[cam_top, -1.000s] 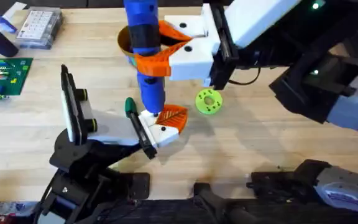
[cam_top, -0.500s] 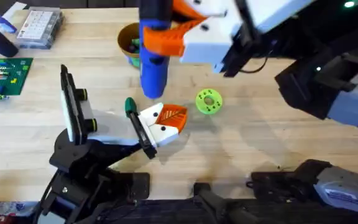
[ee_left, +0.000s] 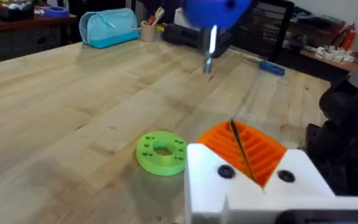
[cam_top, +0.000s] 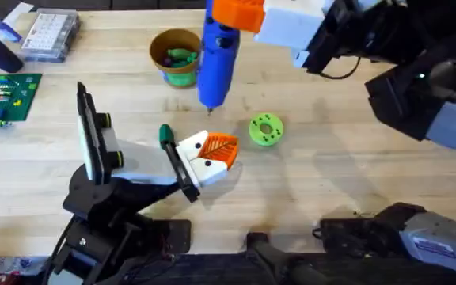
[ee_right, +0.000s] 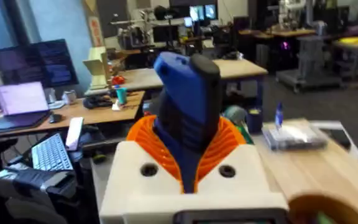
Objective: Pick up the gripper from the table and insert it into the empty holder that is missing its gripper. Then pick up a screw, insert it into the mounting hole, and use the screwdriver to tighten it. Finally, clean up the table by picking up the vegetable and placing it into the bucket.
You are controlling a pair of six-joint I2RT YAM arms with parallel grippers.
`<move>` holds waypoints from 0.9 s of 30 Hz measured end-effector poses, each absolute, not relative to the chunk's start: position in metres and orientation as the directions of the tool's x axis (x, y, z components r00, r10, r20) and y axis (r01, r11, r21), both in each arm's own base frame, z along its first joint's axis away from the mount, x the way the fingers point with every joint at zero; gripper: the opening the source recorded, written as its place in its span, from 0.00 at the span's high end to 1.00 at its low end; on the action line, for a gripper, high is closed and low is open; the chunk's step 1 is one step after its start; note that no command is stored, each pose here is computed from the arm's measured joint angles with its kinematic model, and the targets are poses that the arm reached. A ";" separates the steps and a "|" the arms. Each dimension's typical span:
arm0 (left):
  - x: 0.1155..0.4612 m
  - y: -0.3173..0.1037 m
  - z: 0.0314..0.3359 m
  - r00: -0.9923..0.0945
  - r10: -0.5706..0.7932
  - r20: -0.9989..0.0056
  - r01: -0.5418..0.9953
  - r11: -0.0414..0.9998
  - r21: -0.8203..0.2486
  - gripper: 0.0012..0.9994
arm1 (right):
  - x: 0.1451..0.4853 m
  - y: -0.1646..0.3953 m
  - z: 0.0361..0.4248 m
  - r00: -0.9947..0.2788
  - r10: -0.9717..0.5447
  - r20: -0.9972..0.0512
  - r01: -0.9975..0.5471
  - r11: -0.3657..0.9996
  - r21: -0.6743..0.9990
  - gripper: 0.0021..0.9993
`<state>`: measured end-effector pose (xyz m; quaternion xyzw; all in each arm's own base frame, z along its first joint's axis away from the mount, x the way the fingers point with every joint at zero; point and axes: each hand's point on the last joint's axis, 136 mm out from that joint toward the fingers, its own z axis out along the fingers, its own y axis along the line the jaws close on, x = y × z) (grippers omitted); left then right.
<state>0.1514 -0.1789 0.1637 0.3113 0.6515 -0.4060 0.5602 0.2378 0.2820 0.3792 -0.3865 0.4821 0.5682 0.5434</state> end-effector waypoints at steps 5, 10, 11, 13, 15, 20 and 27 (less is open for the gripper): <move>0.151 -0.179 0.164 -0.178 -0.049 -0.983 0.860 0.477 -0.180 0.99 | 0.279 0.259 0.338 -0.226 0.152 -0.962 -0.947 0.199 0.253 0.94; 0.151 -0.179 0.164 -0.178 -0.049 -0.983 0.860 0.477 -0.180 0.99 | 0.309 0.225 0.296 -0.153 0.012 -0.988 -0.927 0.344 0.148 0.94; 0.151 -0.179 0.164 -0.178 -0.049 -0.983 0.861 0.477 -0.180 0.99 | 0.312 0.219 0.287 -0.129 -0.024 -0.991 -0.925 0.363 0.112 0.94; 0.151 -0.179 0.164 -0.178 -0.049 -0.983 0.860 0.477 -0.180 0.99 | 0.319 0.203 0.267 -0.086 -0.110 -0.990 -0.915 0.401 0.035 0.94; 0.151 -0.179 0.164 -0.178 -0.049 -0.983 0.860 0.477 -0.180 0.99 | 0.327 0.186 0.251 -0.044 -0.191 -0.981 -0.899 0.436 -0.044 0.94; 0.151 -0.179 0.164 -0.178 -0.049 -0.983 0.860 0.477 -0.180 0.99 | 0.341 0.142 0.214 0.014 -0.403 -0.915 -0.840 0.492 -0.230 0.94; 0.151 -0.179 0.164 -0.178 -0.049 -0.983 0.860 0.477 -0.180 0.99 | 0.341 0.063 0.142 -0.089 -0.783 -0.616 -0.778 0.441 -0.448 0.94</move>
